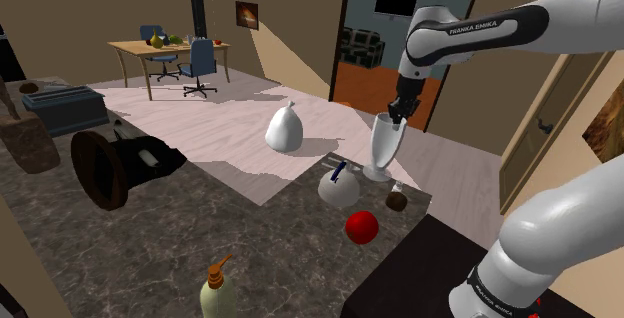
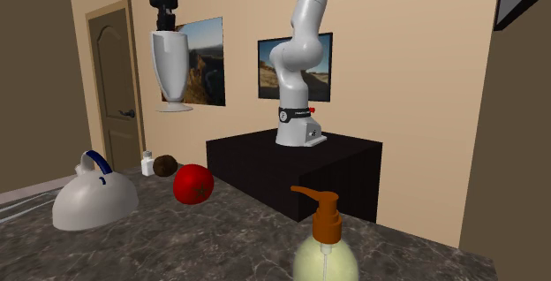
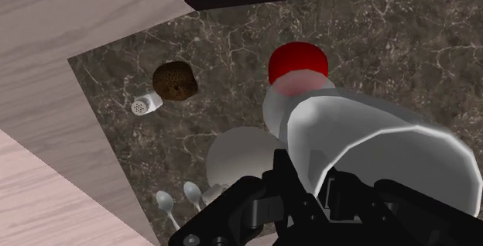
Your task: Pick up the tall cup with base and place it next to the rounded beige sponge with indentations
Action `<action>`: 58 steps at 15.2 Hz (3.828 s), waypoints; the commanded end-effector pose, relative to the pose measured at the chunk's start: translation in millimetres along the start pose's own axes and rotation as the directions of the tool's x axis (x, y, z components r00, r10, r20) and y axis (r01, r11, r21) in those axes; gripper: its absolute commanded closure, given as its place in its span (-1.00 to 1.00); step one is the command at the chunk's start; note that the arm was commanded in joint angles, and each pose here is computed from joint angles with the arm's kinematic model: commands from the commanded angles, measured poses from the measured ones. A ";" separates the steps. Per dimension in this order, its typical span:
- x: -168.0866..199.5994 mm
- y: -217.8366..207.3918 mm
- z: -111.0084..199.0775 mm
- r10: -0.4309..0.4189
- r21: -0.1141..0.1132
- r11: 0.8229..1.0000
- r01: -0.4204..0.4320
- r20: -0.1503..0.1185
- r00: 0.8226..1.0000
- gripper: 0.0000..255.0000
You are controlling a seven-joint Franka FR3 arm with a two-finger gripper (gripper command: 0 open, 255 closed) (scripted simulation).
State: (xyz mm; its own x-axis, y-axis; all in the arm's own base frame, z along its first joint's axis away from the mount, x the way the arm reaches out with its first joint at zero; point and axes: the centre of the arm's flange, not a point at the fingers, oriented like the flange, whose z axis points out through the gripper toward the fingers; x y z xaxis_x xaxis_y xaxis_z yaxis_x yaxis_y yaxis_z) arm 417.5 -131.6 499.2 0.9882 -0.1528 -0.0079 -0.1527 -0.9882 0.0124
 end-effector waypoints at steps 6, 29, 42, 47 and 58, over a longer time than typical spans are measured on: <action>-1.1 92.3 1.0 -0.002 0.000 1.000 0.002 -0.001 1.000 1.00; -6.7 292.5 45.2 -0.002 0.000 1.000 0.002 -0.001 1.000 1.00; -6.1 291.7 113.9 -0.002 0.000 1.000 0.002 -0.001 1.000 1.00; -5.9 291.4 140.3 -0.002 0.000 1.000 0.002 -0.001 1.000 1.00; -5.5 290.6 198.4 -0.002 0.000 1.000 0.002 -0.001 1.000 1.00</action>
State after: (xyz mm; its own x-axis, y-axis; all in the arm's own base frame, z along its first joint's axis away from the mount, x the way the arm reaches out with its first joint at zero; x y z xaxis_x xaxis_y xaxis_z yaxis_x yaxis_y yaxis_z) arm 365.8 -419.7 310.0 0.9885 -0.1509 -0.0082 -0.1508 -0.9885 0.0124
